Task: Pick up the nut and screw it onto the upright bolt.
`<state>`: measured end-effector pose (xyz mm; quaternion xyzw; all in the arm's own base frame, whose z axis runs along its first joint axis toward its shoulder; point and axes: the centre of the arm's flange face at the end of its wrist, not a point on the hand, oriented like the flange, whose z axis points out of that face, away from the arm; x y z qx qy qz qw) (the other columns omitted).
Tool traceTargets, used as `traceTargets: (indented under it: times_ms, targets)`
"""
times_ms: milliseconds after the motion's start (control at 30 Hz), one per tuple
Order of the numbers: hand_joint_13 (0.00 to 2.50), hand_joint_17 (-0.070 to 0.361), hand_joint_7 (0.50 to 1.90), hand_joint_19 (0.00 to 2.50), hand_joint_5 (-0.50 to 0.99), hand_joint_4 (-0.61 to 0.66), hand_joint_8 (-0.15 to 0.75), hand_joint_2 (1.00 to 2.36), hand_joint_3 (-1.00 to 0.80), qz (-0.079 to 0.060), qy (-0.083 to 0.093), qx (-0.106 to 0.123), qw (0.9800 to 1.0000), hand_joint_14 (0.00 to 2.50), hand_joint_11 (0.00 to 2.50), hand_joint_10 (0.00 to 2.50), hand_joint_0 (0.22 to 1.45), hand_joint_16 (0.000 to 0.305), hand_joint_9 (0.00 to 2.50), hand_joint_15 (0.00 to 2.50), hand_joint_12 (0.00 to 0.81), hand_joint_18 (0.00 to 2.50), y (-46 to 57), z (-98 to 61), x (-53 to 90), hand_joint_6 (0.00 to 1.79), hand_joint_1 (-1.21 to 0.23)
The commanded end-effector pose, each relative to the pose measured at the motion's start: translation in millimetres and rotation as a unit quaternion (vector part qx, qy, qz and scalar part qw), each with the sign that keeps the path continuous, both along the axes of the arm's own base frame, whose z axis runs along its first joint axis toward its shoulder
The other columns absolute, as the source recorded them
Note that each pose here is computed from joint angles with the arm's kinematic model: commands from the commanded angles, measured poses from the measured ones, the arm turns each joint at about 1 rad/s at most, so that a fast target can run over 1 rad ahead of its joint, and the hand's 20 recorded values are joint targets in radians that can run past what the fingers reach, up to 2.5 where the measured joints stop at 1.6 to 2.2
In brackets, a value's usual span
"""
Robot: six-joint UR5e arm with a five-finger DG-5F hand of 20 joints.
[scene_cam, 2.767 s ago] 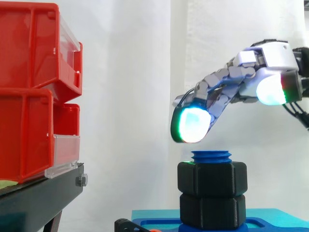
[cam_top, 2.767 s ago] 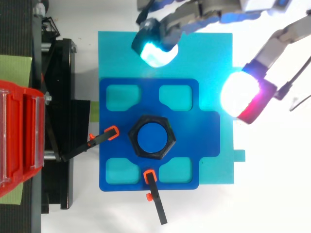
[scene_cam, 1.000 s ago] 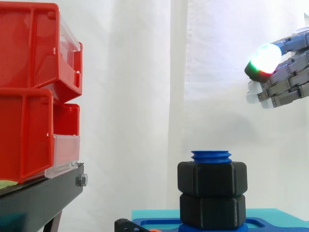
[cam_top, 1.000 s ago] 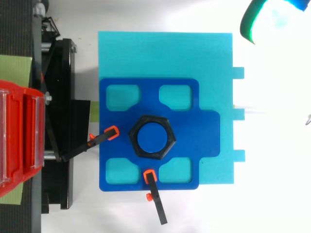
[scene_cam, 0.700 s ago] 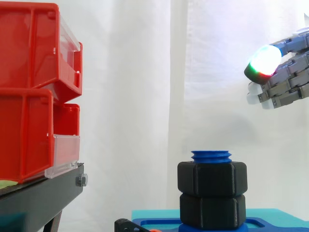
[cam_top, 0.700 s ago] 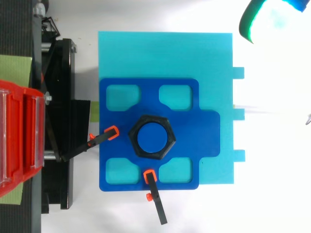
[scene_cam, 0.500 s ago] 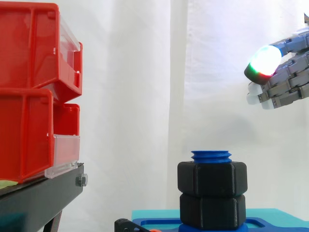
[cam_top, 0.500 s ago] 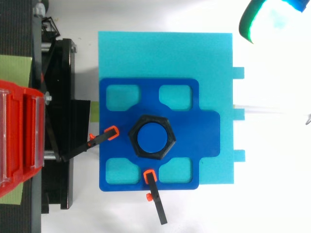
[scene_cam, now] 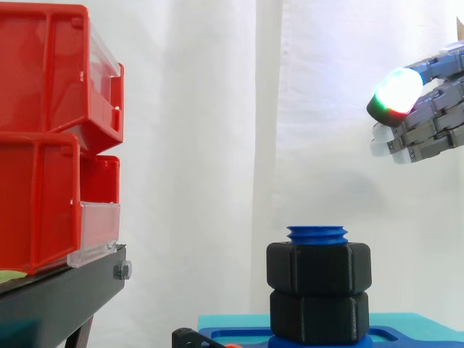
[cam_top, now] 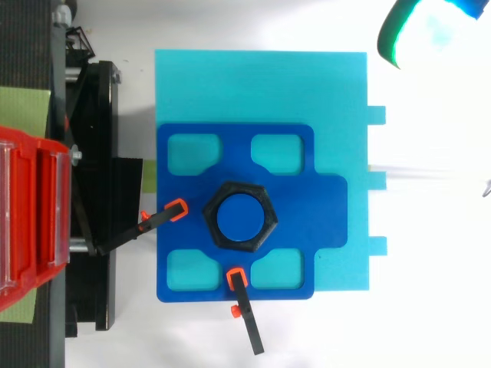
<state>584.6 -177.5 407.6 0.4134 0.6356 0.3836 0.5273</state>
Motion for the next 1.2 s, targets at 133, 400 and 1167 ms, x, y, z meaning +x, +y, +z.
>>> traceTargets:
  times_ms: [133,400,1167]
  targets:
    - [0.0,0.095,0.68,0.0,-0.21,0.11,0.166,1.0,-0.5,0.0,0.0,0.0,1.0,0.0,0.0,0.0,0.51,0.042,0.15,0.0,0.301,0.0,0.0,0.0,0.0,0.5,-0.51]
    - [0.0,0.095,0.6,0.0,-0.21,0.12,0.163,1.0,-0.5,0.0,0.0,0.0,1.0,0.0,0.0,0.0,0.51,0.042,0.18,0.0,0.301,0.0,0.0,0.0,0.0,0.5,-0.52]
    - [0.0,0.094,0.6,0.0,-0.21,0.09,0.168,1.0,-0.5,0.0,0.0,0.0,1.0,0.0,0.0,0.0,0.52,0.042,0.21,0.0,0.305,0.0,0.0,0.0,0.0,0.5,-0.53]
